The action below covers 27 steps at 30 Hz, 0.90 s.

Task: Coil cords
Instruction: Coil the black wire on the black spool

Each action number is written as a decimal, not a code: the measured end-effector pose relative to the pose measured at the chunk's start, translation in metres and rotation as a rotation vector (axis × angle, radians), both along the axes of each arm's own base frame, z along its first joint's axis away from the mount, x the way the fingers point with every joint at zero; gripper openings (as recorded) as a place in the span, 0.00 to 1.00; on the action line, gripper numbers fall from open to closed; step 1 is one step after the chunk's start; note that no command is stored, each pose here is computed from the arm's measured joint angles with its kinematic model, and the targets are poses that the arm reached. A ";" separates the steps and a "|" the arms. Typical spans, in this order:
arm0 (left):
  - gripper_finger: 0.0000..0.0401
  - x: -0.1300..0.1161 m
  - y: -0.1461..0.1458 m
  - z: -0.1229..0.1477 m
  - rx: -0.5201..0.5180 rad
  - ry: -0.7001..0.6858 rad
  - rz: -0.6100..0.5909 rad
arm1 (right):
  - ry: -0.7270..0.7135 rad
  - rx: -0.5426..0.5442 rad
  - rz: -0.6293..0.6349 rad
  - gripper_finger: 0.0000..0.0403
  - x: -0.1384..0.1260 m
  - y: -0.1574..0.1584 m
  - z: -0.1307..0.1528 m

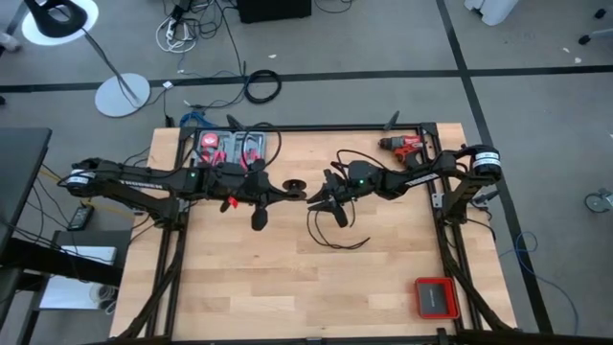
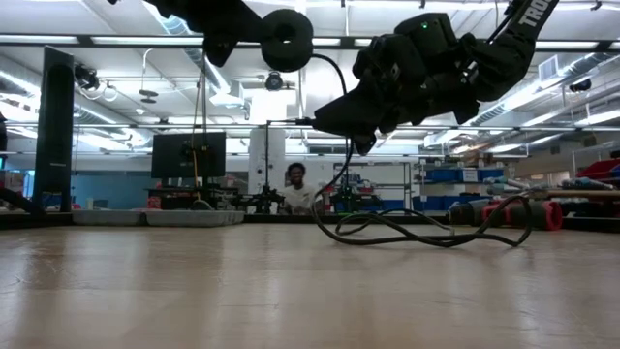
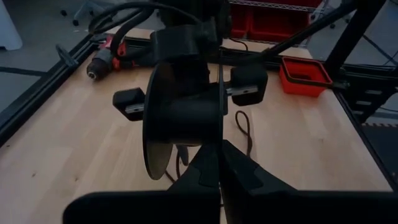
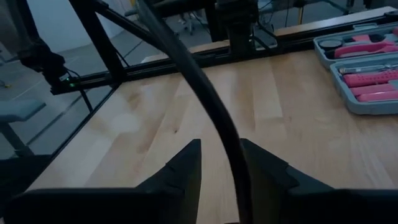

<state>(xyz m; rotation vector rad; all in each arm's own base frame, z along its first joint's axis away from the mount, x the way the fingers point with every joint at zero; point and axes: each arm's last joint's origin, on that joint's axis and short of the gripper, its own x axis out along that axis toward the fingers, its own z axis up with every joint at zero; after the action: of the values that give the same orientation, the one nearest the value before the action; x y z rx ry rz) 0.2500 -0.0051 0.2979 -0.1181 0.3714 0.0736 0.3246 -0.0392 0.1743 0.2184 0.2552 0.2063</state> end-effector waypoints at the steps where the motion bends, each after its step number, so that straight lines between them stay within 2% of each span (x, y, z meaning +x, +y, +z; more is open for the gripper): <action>1: 0.00 0.000 0.000 0.000 0.000 0.000 0.000 | 0.005 0.003 0.000 0.26 0.000 0.000 0.000; 6: 0.00 0.000 0.000 0.000 0.011 0.006 -0.004 | 0.008 0.008 -0.003 0.26 0.000 -0.001 -0.001; 15: 0.00 0.008 -0.010 -0.005 0.141 -0.028 -0.008 | 0.003 0.034 -0.018 0.26 -0.001 -0.008 0.001; 21: 0.00 0.022 -0.006 -0.003 0.232 -0.133 -0.011 | -0.009 0.070 -0.012 0.26 -0.005 -0.017 0.007; 27: 0.00 0.024 0.005 0.007 0.283 -0.224 -0.012 | -0.017 0.086 -0.050 0.26 -0.007 -0.028 0.009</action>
<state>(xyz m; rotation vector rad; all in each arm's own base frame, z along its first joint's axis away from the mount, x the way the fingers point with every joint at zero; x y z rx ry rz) 0.2744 -0.0001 0.3044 0.1550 0.1348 0.0991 0.3173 -0.0676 0.1831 0.3079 0.2240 0.1693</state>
